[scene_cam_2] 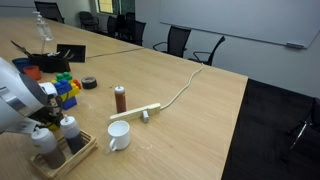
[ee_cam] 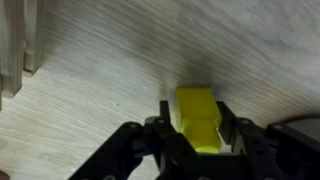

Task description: Remove the yellow brick from the stack

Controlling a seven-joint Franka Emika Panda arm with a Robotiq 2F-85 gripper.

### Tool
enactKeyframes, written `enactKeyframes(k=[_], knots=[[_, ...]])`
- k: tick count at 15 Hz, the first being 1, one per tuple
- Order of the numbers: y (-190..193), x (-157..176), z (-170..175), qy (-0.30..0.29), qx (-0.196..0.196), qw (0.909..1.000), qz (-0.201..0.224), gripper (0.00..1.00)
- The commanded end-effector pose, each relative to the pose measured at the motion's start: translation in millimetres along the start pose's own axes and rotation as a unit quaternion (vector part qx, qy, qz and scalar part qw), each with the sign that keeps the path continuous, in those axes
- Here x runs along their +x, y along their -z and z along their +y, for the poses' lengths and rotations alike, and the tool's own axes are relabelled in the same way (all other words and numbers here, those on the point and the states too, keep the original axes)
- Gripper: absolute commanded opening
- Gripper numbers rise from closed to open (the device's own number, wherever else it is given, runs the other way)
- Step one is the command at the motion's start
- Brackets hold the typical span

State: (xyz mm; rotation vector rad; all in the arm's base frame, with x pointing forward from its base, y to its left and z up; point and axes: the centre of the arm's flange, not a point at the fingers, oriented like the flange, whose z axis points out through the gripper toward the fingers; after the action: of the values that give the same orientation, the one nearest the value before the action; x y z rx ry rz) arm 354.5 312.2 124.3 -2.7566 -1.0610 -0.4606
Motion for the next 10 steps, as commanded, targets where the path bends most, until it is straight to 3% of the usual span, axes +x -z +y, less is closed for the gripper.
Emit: enactKeyframes(k=[1,4,10], knots=[[1.2,7.1,5.1,0.012,0.0,0.9999,-0.006,0.81],[7.3,10.4,4.8,0.011,-0.011,0.9999,-0.002,0.99],[18.5,23.5,0.2,0.014,-0.034,0.9993,-0.009,1.0]])
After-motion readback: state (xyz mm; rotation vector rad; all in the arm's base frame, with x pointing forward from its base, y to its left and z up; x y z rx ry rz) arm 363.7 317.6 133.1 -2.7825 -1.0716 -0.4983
